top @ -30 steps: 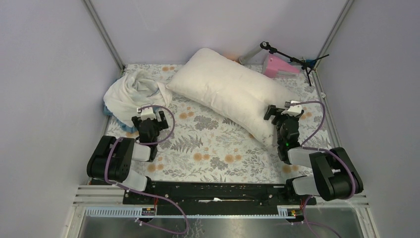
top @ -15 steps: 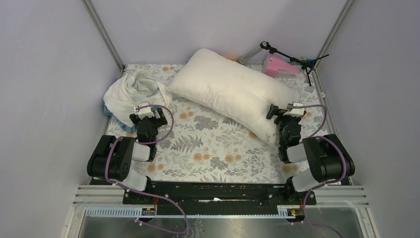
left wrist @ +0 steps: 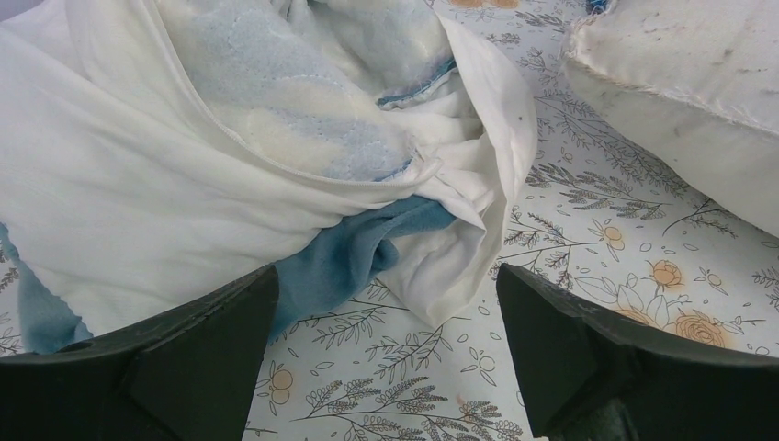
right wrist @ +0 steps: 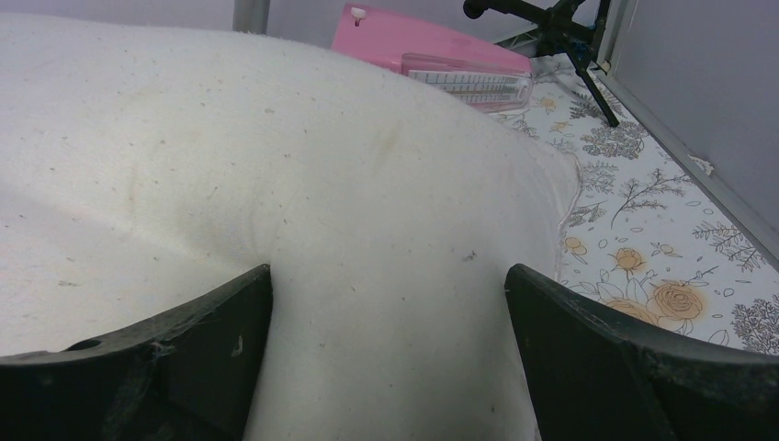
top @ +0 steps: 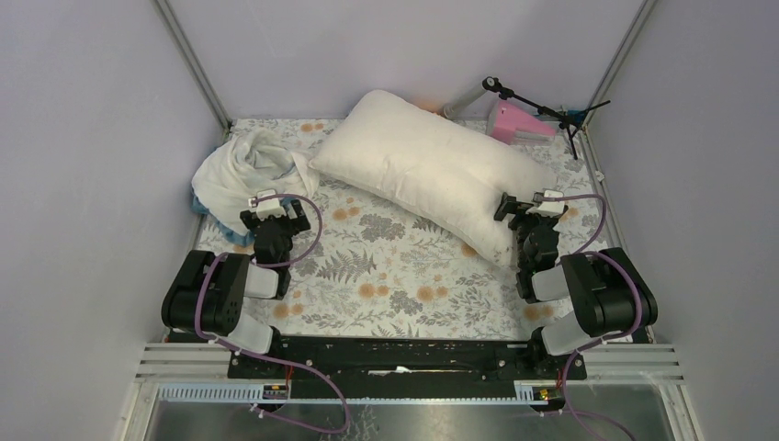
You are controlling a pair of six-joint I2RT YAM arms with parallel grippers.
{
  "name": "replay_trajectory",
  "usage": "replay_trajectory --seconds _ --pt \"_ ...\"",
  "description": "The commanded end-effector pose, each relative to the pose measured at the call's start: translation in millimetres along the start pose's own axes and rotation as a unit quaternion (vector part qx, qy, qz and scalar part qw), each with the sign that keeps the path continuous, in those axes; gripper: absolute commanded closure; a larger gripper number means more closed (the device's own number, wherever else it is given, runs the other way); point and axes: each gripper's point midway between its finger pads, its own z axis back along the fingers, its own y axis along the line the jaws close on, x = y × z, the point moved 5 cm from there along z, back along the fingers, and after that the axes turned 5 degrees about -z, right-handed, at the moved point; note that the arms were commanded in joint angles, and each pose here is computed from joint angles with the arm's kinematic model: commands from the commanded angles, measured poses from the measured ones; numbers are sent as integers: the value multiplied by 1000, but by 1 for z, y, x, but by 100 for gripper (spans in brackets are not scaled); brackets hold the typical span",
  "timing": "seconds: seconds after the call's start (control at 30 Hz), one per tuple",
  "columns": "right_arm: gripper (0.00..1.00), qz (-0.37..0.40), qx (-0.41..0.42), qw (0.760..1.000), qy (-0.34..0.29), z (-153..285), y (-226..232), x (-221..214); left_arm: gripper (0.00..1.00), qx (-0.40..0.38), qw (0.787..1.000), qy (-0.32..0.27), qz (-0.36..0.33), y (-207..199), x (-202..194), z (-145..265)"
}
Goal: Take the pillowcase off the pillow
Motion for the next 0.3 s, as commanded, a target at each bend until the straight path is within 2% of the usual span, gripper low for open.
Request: replay_trajectory --seconds 0.0,0.27 --pt "0 54 -60 994 67 12 -30 -30 1 -2 1000 -27 4 0 9 -1" --pt "0 54 -61 994 66 11 -30 -30 1 -4 1000 -27 4 -1 10 -2"
